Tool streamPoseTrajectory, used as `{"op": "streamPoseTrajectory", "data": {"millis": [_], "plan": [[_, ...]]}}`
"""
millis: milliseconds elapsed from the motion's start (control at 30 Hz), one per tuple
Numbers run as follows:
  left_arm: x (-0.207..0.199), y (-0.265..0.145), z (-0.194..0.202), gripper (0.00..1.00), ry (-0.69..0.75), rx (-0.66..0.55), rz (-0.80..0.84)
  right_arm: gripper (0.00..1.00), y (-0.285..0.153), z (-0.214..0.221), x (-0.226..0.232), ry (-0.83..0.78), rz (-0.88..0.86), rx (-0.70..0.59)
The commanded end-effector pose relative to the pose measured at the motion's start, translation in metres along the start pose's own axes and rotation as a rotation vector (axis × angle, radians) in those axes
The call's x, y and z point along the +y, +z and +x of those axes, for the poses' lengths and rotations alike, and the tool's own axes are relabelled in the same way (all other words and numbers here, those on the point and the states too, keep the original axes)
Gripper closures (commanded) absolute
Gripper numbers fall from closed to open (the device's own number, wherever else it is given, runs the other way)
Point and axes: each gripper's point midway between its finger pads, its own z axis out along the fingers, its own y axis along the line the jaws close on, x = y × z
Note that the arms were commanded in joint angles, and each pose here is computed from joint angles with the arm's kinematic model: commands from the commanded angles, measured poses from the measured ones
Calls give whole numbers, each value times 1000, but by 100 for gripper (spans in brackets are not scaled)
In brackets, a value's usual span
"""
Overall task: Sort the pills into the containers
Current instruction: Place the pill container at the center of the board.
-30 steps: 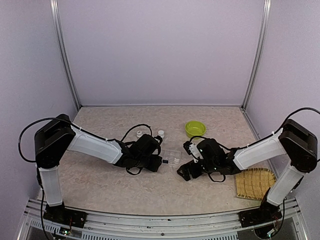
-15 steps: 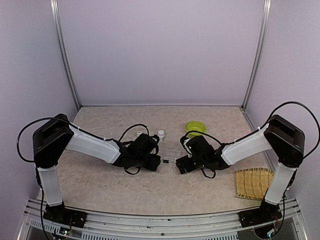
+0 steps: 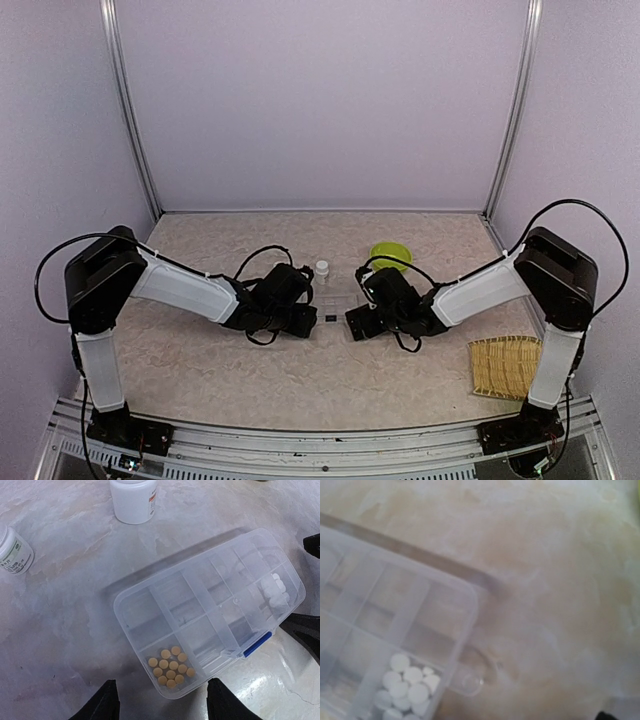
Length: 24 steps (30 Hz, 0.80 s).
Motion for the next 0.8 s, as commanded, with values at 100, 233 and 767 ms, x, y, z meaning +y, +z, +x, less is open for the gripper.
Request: {"op": "streamPoseTrajectory", "data": {"millis": [100,233,767], "plan": [[10,-1,-11,41,-7,-35,-26,0,9,16,-5,-40,30,60],[15,0,-13,41,-12,-35,-35,0,6,14,-4,-39,20,58],[23,-88,-42,16,-75,-161,17,0,-85,-16,14,-22,-176,-34]]}}
